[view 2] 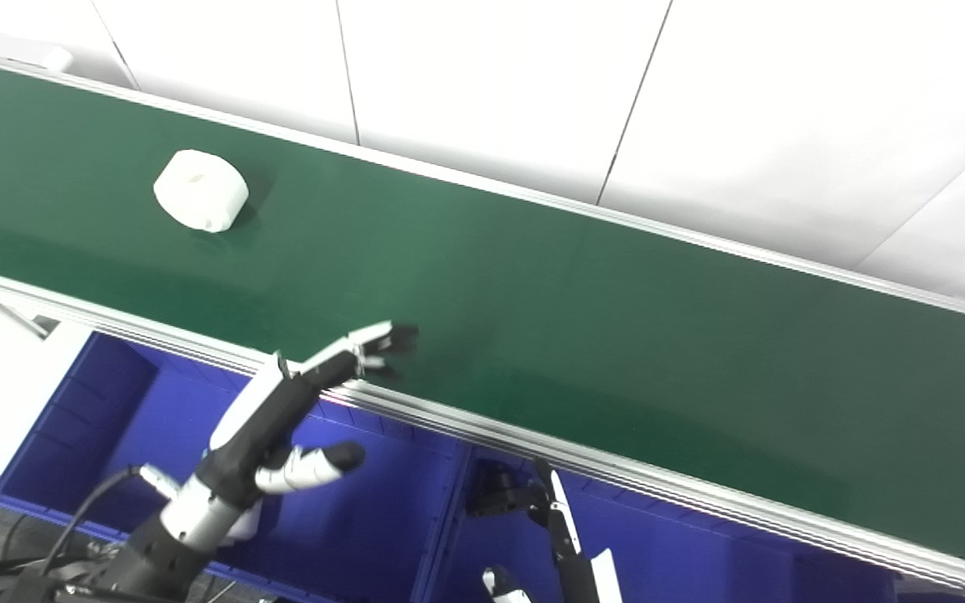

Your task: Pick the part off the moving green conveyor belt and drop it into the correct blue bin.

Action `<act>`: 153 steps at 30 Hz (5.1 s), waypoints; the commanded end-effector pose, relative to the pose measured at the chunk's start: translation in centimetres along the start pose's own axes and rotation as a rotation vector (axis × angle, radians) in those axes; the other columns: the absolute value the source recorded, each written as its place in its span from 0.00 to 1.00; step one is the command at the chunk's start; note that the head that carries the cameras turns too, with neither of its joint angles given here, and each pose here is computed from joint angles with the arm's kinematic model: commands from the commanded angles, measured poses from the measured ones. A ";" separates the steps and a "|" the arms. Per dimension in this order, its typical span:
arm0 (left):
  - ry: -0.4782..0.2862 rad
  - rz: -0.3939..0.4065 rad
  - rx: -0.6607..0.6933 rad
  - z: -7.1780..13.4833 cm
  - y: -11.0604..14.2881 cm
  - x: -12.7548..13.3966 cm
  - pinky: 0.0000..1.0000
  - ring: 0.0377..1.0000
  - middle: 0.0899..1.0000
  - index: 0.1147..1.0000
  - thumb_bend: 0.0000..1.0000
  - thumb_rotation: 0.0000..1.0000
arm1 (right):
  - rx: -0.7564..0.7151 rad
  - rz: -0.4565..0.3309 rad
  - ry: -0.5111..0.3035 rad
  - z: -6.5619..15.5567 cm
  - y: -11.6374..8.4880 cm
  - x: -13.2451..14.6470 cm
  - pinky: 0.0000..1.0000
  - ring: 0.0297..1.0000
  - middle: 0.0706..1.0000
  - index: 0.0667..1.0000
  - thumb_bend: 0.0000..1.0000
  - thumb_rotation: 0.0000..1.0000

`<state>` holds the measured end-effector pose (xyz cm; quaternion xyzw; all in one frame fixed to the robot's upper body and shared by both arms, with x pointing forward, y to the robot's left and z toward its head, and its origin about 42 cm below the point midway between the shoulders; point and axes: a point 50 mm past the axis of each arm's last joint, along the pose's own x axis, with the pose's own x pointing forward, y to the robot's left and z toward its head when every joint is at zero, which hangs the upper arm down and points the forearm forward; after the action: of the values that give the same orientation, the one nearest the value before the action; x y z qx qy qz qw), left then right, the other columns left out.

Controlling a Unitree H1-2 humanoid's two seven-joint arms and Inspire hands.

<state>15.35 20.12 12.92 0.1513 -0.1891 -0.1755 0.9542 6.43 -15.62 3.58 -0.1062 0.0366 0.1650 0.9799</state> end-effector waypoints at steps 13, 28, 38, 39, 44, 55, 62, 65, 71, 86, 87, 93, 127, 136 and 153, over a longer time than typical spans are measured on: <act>-0.119 0.112 0.160 1.7 5.1 5.8 0.76 0.89 0.92 0.89 0.63 0.84 | 0.011 -0.002 -0.080 0.1 -0.7 0.9 0.92 0.94 0.97 0.97 0.64 0.80; 0.074 0.060 0.474 -0.7 13.3 8.6 0.90 0.94 0.98 0.97 0.69 0.39 | 0.023 0.013 -0.098 0.0 -0.9 1.5 0.90 0.92 0.94 0.96 0.68 0.79; 0.256 0.036 0.610 -2.6 16.6 10.9 0.91 0.96 0.97 0.95 0.78 0.29 | 0.045 0.032 -0.114 0.1 -1.2 1.7 0.90 0.91 0.92 0.95 0.71 0.79; 0.269 0.033 0.628 -2.7 16.8 11.2 0.91 0.96 0.97 0.95 0.79 0.29 | 0.046 0.033 -0.114 0.1 -1.3 1.7 0.90 0.91 0.92 0.95 0.71 0.79; 0.333 0.022 0.685 -4.1 17.8 12.2 0.92 0.97 0.97 0.95 0.81 0.22 | 0.049 0.030 -0.116 0.1 -1.6 1.8 0.90 0.91 0.92 0.95 0.71 0.78; 0.407 -0.043 0.761 -7.1 18.8 14.0 0.95 0.97 0.97 0.89 0.90 0.06 | 0.063 -0.013 -0.126 0.5 -1.8 1.5 0.87 0.90 0.94 0.94 0.70 0.75; 0.464 -0.100 0.818 -9.4 18.1 14.7 0.96 0.99 0.98 0.85 0.86 0.00 | 0.059 -0.031 -0.127 0.5 -1.9 1.3 0.86 0.89 0.91 0.94 0.73 0.77; 0.486 -0.109 0.824 -10.1 17.9 15.1 0.96 0.98 0.98 0.84 0.83 0.00 | 0.060 -0.037 -0.128 0.5 -1.9 1.3 0.86 0.88 0.91 0.93 0.74 0.77; 0.476 -0.068 0.752 -11.4 17.1 15.7 0.66 0.77 0.80 0.75 0.68 0.00 | 0.061 -0.044 -0.128 0.5 -1.9 1.2 0.85 0.88 0.89 0.93 0.75 0.77; 0.478 -0.007 0.710 -11.6 15.7 15.6 0.33 0.36 0.43 0.46 0.50 0.00 | 0.085 -0.060 -0.129 0.8 -1.7 1.1 0.85 0.88 0.88 0.92 0.74 0.75; 0.479 -0.007 0.706 -11.4 15.7 15.5 0.30 0.34 0.42 0.47 0.49 0.00 | 0.084 -0.061 -0.130 0.8 -1.7 1.1 0.85 0.88 0.88 0.92 0.74 0.75; 0.422 0.034 0.649 -8.8 15.4 13.8 0.30 0.34 0.42 0.47 0.49 0.00 | 0.081 -0.068 -0.141 1.1 -1.6 1.2 0.82 0.87 0.88 0.92 0.72 0.74; 0.296 0.037 0.126 -0.1 3.3 -4.2 0.39 0.40 0.48 0.40 0.50 0.00 | 0.085 -0.108 -0.233 5.1 -3.2 -0.3 0.90 0.90 0.89 0.95 0.69 0.70; 0.328 -0.038 0.150 -1.6 0.9 -5.7 0.45 0.45 0.46 0.40 0.50 0.00 | 0.087 -0.107 -0.239 5.4 -3.8 -0.5 0.88 0.88 0.88 0.94 0.68 0.68; 0.510 -0.409 0.582 -4.5 0.4 -4.8 0.91 0.76 0.68 0.43 0.49 0.05 | 0.109 -0.102 -0.249 5.5 -4.2 0.5 0.89 0.87 0.88 0.94 0.65 0.61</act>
<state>12.69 23.23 6.62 0.4473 0.0462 -0.2509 0.8572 8.44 -18.23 8.91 -0.0402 -0.0538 0.1222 0.9902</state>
